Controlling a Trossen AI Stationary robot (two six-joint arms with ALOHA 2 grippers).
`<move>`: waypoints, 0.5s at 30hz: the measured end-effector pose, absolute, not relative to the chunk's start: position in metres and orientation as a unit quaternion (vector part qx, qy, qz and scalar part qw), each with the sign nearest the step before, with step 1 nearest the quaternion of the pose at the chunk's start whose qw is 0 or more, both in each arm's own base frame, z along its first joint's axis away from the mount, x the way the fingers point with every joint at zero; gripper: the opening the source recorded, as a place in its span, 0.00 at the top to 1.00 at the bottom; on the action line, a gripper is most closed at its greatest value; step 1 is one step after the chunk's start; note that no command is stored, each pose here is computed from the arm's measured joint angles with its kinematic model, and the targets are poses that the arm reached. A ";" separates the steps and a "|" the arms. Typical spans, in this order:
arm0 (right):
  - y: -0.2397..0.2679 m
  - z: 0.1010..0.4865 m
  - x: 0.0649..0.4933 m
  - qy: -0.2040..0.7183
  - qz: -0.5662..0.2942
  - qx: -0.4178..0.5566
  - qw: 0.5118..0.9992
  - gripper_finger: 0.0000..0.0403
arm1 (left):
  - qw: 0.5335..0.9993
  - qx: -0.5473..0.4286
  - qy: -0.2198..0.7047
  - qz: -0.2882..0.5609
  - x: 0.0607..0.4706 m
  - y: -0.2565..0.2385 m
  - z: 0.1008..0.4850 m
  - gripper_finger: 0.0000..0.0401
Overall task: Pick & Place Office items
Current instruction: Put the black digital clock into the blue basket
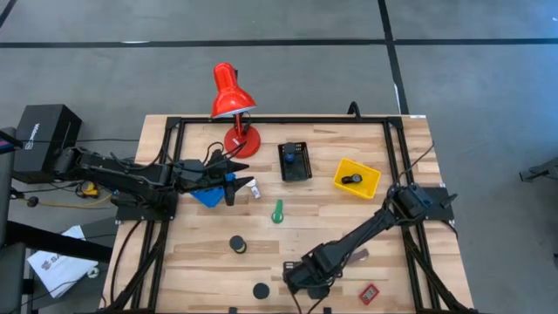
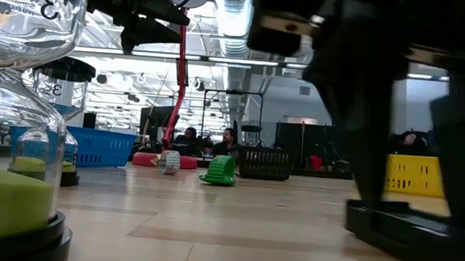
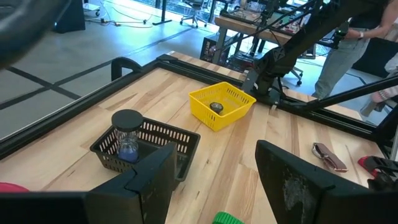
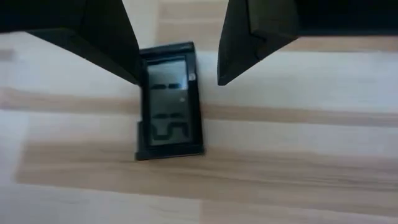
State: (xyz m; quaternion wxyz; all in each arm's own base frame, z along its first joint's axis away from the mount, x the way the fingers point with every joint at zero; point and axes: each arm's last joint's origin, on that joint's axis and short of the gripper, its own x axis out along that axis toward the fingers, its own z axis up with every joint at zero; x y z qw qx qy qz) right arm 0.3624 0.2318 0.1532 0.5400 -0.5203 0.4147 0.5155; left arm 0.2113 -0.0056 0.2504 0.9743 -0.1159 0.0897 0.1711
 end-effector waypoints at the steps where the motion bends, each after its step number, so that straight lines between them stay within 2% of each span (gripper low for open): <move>1: 0.232 0.154 0.364 0.411 0.513 -0.522 0.544 0.51 | 0.974 -0.116 0.090 0.171 0.211 -0.006 0.250 0.47; 15: 0.229 0.155 0.369 0.384 0.518 -0.540 0.540 0.51 | 0.974 -0.116 0.090 0.171 0.211 -0.006 0.250 0.47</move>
